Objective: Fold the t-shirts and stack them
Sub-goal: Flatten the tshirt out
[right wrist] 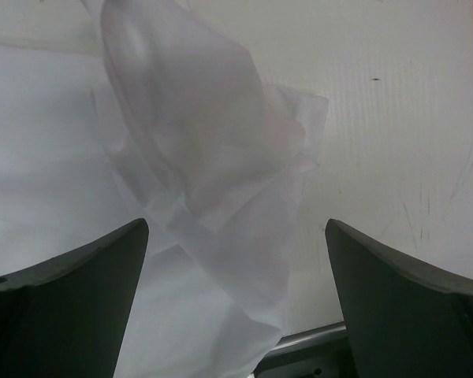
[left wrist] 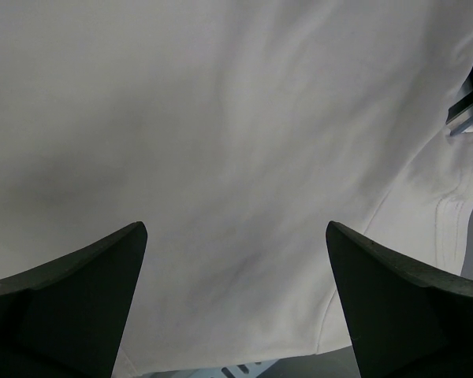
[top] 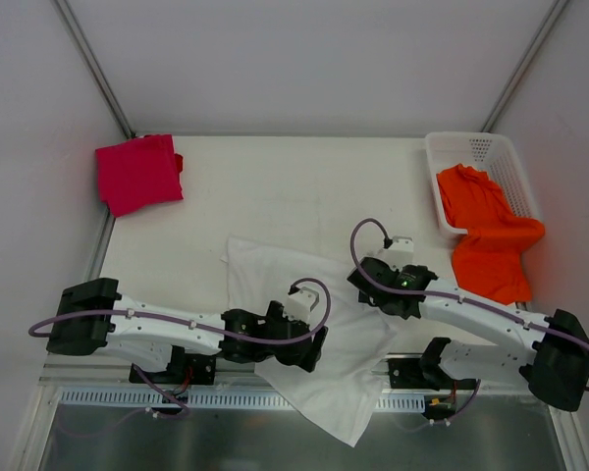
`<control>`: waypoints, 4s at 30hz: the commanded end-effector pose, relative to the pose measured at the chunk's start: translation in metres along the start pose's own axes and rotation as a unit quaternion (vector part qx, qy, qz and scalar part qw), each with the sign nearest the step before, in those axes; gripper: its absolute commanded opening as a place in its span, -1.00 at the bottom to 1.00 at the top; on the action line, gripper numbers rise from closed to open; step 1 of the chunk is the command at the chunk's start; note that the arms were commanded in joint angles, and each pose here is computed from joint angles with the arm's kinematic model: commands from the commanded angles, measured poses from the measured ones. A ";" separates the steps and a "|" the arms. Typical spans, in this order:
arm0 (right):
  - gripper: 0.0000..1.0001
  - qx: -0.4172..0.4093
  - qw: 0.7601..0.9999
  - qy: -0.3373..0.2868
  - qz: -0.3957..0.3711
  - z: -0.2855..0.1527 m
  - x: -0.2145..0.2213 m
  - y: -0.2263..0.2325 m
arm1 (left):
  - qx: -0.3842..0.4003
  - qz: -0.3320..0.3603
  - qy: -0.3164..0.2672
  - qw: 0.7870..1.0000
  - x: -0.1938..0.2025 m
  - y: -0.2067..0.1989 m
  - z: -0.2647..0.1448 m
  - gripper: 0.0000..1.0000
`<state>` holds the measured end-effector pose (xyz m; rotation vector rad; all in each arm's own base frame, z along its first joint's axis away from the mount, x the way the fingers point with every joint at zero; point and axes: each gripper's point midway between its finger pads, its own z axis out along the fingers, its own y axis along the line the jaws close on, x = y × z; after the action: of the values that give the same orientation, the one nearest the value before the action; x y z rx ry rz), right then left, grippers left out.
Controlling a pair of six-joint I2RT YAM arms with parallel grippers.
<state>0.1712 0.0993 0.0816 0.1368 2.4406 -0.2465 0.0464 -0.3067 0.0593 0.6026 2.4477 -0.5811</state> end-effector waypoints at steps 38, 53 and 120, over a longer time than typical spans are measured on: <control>0.77 0.039 0.998 -0.042 0.010 0.005 -0.028 -0.004 | 0.008 -0.022 -0.008 1.000 0.011 0.013 -0.006 0.98; 0.78 0.053 0.998 -0.042 0.013 0.007 -0.028 -0.015 | 0.003 -0.023 -0.003 1.000 0.014 0.015 -0.003 0.98; -0.99 0.047 0.999 0.009 0.009 0.041 0.001 -0.007 | 0.092 0.179 0.218 0.955 0.109 -0.130 -0.003 0.92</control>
<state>0.1947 0.0837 0.0488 0.1818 2.4508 -0.3709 -0.1141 -0.3755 0.0340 1.2442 2.6856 -0.6707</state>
